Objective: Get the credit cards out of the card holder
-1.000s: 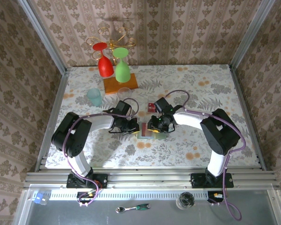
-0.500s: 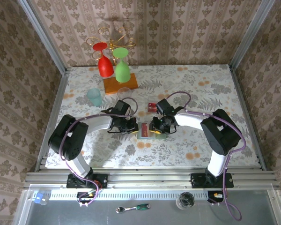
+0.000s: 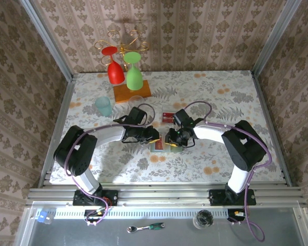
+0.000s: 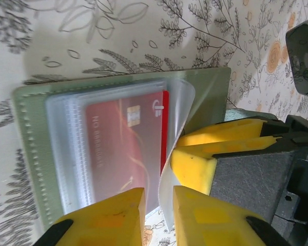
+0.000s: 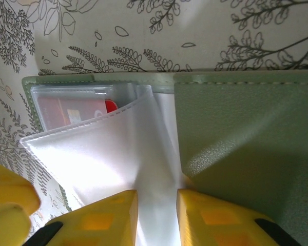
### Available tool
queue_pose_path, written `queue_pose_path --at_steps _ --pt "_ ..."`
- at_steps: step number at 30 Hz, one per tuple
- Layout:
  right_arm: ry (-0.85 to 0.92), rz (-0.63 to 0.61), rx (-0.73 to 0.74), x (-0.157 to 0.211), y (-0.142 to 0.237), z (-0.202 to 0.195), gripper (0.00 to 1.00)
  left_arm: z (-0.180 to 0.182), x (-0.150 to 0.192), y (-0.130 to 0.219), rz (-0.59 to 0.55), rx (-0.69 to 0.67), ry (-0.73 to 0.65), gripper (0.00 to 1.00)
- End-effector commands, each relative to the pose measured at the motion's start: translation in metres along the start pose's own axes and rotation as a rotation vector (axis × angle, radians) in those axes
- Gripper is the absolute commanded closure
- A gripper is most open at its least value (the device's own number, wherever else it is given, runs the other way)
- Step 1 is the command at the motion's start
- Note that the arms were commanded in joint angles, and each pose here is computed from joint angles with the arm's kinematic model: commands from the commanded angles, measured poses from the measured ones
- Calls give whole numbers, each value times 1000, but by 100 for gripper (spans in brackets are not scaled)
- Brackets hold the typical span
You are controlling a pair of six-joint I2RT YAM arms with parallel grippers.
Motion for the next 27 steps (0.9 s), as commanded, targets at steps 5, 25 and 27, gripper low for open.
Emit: queue_pose_path --at_steps 5,25,27 --pt "-28 -11 -23 -1 5 -3 75 -11 -5 -9 19 52 13 76" --pt "-38 -20 -63 -1 15 2 75 -19 -9 -18 42 79 24 75" --pt "-36 -28 -65 -2 20 2 75 -21 -10 -19 42 82 24 75"
Point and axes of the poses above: each hand's point on the last joint's axis, 136 mm out from that joint toward the fingers, its own y axis back along the fingers, its own z axis along the line the jaws close on, x = y × z, the point moved 4 cm from there along y, back along the fingers, and after that the axes turned 1 degree about -y, right-handed, at the moved point
